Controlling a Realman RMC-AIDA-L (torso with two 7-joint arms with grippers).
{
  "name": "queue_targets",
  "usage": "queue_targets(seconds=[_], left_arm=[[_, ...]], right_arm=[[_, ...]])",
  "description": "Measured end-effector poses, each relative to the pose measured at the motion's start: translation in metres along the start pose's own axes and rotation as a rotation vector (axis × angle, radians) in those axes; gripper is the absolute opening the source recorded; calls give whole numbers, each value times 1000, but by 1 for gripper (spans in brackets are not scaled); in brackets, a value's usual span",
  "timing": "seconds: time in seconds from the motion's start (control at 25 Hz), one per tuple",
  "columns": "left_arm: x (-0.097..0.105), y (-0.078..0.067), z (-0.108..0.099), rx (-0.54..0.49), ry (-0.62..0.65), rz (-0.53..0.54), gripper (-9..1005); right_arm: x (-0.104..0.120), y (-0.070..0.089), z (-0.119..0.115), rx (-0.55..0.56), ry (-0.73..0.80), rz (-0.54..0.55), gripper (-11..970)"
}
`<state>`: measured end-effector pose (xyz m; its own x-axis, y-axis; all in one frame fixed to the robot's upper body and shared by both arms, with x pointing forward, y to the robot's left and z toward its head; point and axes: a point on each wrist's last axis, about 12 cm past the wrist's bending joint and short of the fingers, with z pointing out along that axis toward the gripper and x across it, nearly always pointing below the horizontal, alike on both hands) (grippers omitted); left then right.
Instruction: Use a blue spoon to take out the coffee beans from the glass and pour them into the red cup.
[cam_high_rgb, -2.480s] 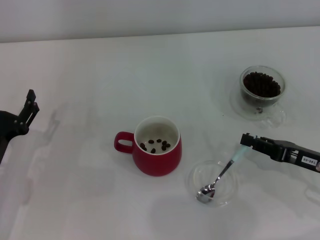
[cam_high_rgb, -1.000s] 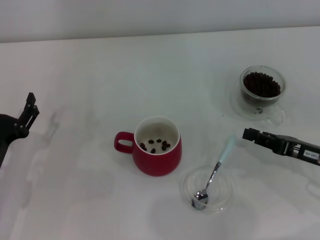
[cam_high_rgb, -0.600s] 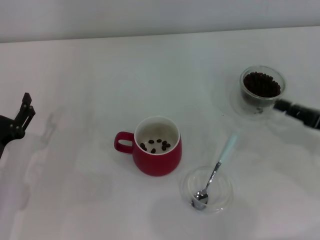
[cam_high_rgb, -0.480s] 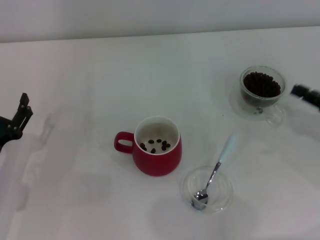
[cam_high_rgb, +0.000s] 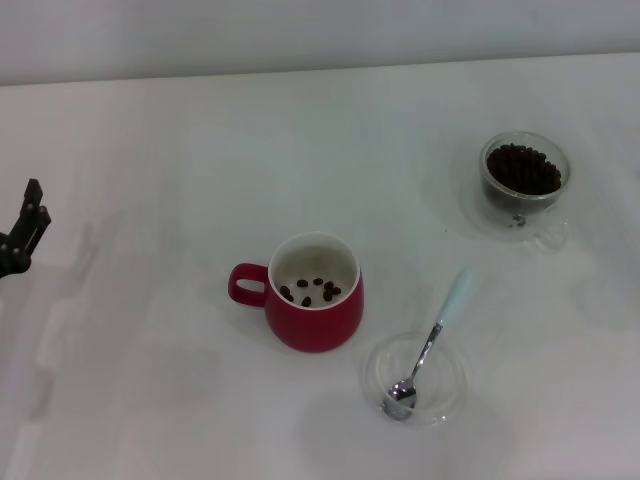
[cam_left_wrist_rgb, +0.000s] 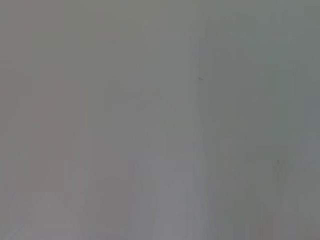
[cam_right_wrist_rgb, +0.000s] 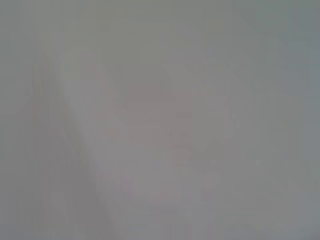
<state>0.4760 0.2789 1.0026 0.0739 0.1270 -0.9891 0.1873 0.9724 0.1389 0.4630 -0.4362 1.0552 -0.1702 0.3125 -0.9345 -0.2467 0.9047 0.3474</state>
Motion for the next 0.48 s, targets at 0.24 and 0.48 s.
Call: queue_targets(seconds=[0.24,0.48], left_arm=[[0,2,-3,-6,-10,6,846],[1,5,-6,-39,-3,-3,846]], right_arm=[[7,-6,-12,153,-99,-100,276],[16,-9,-19,278,-163,-170,276]])
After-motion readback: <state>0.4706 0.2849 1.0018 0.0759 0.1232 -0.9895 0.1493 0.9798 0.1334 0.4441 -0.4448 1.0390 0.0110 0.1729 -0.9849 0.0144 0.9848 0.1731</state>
